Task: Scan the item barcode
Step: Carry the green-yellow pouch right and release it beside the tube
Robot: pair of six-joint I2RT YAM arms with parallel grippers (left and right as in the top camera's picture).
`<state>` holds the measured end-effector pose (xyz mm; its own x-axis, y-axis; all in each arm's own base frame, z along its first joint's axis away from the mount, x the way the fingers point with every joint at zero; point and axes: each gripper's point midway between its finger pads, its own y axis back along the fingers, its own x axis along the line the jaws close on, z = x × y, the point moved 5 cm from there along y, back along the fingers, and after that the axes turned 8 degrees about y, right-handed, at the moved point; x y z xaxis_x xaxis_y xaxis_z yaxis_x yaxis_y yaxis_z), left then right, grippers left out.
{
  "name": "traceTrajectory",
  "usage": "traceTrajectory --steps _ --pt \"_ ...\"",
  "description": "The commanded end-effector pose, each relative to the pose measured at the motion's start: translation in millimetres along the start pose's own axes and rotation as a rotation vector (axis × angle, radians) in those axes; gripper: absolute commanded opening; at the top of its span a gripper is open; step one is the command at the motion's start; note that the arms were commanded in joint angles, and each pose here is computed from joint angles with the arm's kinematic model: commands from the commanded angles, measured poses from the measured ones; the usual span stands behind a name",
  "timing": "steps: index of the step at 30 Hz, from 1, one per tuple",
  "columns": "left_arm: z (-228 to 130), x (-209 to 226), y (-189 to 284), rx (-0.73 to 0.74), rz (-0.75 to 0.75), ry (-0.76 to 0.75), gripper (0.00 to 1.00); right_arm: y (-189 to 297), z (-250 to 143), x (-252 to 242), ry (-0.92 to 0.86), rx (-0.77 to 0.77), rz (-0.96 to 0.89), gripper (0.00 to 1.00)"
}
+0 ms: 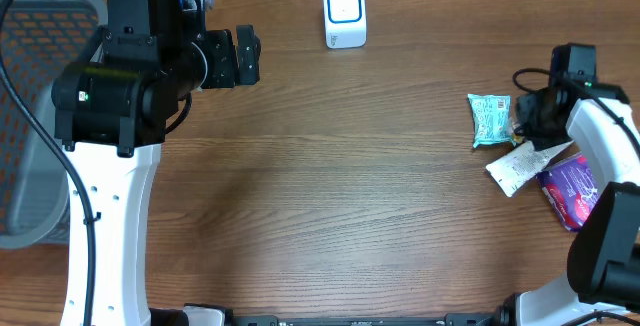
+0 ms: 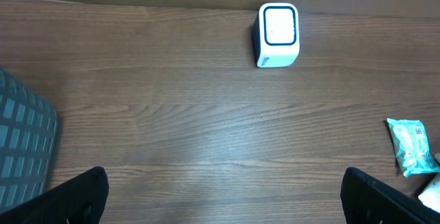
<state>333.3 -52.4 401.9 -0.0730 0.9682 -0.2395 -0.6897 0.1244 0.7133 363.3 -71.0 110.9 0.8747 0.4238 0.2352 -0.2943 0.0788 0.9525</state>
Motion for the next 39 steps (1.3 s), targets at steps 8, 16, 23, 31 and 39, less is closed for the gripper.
traceTrajectory --steps 8,16,23,31,39 --pt "1 1 -1 -0.003 0.005 -0.005 1.0 -1 -3 9 0.012 0.027 0.066 0.36" --pt "1 1 -1 -0.003 0.005 -0.005 1.0 94 -23 76 0.468 0.19 0.59 1.0" --pt "1 1 -1 -0.003 0.005 -0.005 1.0 233 -48 77 0.681 0.182 0.892 1.0" --pt "1 1 -1 -0.003 0.005 -0.005 1.0 363 -86 18 0.814 -0.082 1.062 1.0" --pt "1 1 -1 -0.003 0.005 -0.005 1.0 402 -95 -47 0.817 -0.466 0.907 1.0"
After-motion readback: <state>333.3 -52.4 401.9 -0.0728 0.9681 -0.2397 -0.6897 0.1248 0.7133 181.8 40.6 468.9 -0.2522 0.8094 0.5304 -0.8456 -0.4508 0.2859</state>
